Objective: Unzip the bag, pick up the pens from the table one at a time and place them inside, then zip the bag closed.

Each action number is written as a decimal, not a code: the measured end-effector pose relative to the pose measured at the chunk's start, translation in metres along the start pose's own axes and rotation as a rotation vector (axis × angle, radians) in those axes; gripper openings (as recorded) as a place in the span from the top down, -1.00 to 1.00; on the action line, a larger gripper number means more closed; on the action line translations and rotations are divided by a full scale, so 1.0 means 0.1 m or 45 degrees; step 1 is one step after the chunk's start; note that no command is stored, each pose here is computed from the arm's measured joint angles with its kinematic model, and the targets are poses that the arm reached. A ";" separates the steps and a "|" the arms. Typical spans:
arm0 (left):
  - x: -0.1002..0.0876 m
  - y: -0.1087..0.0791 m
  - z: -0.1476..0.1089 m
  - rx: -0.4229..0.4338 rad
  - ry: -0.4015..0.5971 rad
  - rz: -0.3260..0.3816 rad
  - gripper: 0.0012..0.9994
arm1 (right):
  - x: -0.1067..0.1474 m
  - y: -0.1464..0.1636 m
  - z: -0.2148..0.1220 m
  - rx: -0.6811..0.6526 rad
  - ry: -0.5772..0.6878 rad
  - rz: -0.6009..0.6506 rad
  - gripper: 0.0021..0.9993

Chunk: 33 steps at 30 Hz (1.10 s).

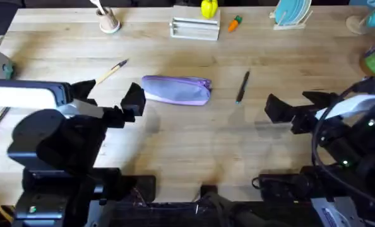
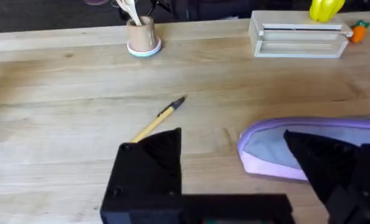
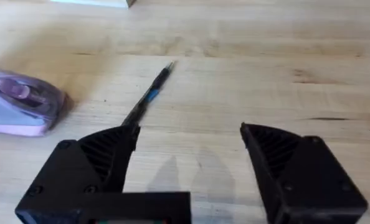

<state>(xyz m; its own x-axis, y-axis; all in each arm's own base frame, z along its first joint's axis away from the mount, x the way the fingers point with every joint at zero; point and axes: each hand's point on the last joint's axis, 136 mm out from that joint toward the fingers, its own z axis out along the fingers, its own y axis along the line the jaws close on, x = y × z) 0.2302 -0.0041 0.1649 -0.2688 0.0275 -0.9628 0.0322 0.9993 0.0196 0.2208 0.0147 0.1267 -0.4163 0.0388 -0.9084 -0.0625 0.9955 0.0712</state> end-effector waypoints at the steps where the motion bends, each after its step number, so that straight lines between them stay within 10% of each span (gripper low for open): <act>1: -0.09 0.00 -0.02 0.000 0.014 0.012 -0.98 | -0.04 0.01 -0.04 -0.001 0.036 0.004 -0.99; 17: -0.90 0.00 0.18 0.082 0.555 0.161 -0.99 | -1.30 0.11 -0.31 -0.007 0.441 0.053 -0.99; 33: -0.94 0.00 0.31 0.104 0.674 0.193 -0.99 | -1.42 0.33 -0.25 -0.166 0.505 0.096 -0.99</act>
<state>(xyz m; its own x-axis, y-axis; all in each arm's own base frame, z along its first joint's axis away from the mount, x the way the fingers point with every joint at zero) 0.2855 -0.0072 0.2466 -0.7017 0.2008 -0.6836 0.1767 0.9785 0.1061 0.2548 0.0398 0.2682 -0.7394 0.0493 -0.6715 -0.1221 0.9710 0.2057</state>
